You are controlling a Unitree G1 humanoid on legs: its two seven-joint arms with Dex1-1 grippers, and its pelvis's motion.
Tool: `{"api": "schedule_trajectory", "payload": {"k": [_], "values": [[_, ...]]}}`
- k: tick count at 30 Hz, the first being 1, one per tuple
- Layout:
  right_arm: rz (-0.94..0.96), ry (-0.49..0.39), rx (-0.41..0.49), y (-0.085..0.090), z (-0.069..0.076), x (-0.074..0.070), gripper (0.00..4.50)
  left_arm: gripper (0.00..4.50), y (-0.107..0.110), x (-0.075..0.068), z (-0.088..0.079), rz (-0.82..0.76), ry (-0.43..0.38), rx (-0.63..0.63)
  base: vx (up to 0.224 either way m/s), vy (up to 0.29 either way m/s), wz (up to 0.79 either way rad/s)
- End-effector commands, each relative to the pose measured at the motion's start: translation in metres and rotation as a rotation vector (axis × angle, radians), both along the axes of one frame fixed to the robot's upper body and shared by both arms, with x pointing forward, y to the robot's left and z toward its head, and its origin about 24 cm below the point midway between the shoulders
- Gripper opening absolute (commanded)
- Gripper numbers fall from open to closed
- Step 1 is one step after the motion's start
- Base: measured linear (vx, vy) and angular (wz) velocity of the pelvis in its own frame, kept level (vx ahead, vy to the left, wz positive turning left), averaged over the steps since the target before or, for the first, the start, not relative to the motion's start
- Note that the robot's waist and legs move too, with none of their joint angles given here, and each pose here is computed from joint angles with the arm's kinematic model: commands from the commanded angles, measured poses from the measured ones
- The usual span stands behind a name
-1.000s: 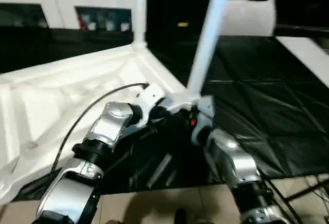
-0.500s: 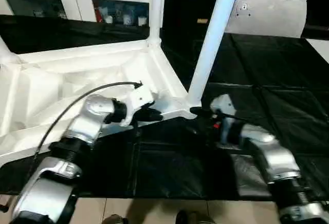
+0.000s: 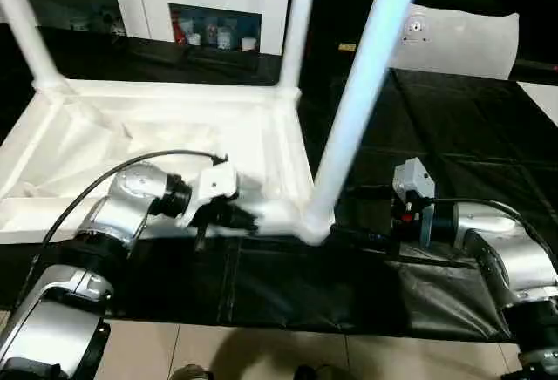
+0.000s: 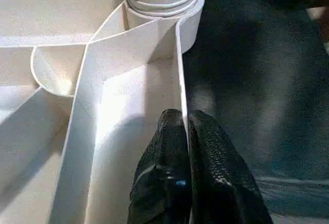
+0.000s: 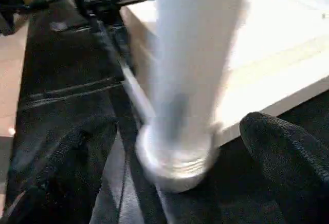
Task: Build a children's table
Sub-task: Rotate leg to tighten
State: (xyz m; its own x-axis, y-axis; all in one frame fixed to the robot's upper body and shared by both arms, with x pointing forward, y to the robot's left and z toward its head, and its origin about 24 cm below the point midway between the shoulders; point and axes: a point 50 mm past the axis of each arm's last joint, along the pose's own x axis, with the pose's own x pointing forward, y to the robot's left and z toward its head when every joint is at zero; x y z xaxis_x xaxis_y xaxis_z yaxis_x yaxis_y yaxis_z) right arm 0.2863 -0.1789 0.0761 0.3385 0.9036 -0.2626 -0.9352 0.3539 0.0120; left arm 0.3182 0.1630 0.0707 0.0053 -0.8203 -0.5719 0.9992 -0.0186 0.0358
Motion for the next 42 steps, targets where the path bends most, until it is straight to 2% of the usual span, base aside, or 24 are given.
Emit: {"api": "schedule_trajectory", "payload": {"k": [1, 4, 5, 10, 11, 13, 15, 22, 25, 28, 29, 31, 37, 38, 42], "values": [[0.032, -0.004, 0.0, 0.004, 0.001, 0.002, 4.45, 0.0, -0.008, -0.007, -0.005, -0.113, 0.026, 0.031, 0.0, 0.0, 0.0], [0.067, 0.015, 0.009, 0.008, -0.002, 0.002, 4.27, 0.0, -0.009, -0.008, -0.006, -0.134, 0.033, 0.044, 0.0, 0.0, 0.0], [0.089, 0.033, 0.016, 0.011, -0.004, 0.001, 4.05, 0.0, -0.009, -0.009, -0.006, -0.145, 0.031, 0.046, 0.0, 0.0, 0.0], [0.128, 0.057, 0.024, 0.014, -0.007, 0.002, 3.75, 0.0, -0.01, -0.009, -0.005, -0.159, 0.032, 0.046, 0.0, 0.0, 0.0], [0.136, 0.063, 0.025, 0.015, -0.008, 0.002, 3.54, 0.0, -0.01, -0.009, -0.004, -0.163, 0.033, 0.048, 0.0, 0.0, 0.0], [0.146, 0.07, 0.029, 0.015, -0.008, 0.003, 3.47, 0.0, -0.009, -0.009, -0.004, -0.167, 0.035, 0.051, 0.0, 0.0, 0.0], [0.152, 0.077, 0.032, 0.016, -0.009, 0.004, 3.14, 0.0, -0.009, -0.009, -0.004, -0.169, 0.035, 0.054, 0.0, 0.0, 0.0], [0.173, 0.1, 0.039, 0.016, -0.01, 0.005, 2.7, 0.0, -0.007, -0.008, -0.004, -0.169, 0.037, 0.064, 0.0, 0.0, 0.0], [0.179, 0.105, 0.048, 0.016, -0.011, 0.004, 2.37, 0.0, -0.007, -0.008, -0.005, -0.159, 0.032, 0.069, 0.0, 0.0, 0.0], [0.186, 0.117, 0.055, 0.017, -0.012, 0.002, 2.22, 0.0, -0.007, -0.007, -0.006, -0.141, 0.03, 0.066, 0.0, 0.0, 0.0], [0.19, 0.121, 0.056, 0.018, -0.014, 0.0, 2.02, 0.0, -0.008, -0.006, -0.006, -0.134, 0.031, 0.06, 0.0, 0.0, 0.0], [0.199, 0.136, 0.065, 0.021, -0.016, -0.003, 1.97, 0.0, -0.009, -0.005, -0.007, -0.115, 0.03, 0.052, 0.0, 0.0, 0.0], [0.138, 0.17, 0.121, 0.036, -0.025, -0.01, 1.94, 0.0, -0.013, 0.003, -0.007, 0.012, 0.015, 0.018, 0.0, 0.0, 0.0], [0.064, 0.162, 0.117, 0.044, -0.03, -0.008, 1.94, 0.0, -0.018, 0.009, -0.006, 0.105, 0.008, -0.011, 0.0, 0.0, 0.0], [-0.186, 0.184, 0.097, 0.065, -0.043, 0.003, 1.93, 0.0, -0.037, 0.021, -0.002, 0.301, -0.005, -0.119, -0.046, 0.001, -0.02]]}}
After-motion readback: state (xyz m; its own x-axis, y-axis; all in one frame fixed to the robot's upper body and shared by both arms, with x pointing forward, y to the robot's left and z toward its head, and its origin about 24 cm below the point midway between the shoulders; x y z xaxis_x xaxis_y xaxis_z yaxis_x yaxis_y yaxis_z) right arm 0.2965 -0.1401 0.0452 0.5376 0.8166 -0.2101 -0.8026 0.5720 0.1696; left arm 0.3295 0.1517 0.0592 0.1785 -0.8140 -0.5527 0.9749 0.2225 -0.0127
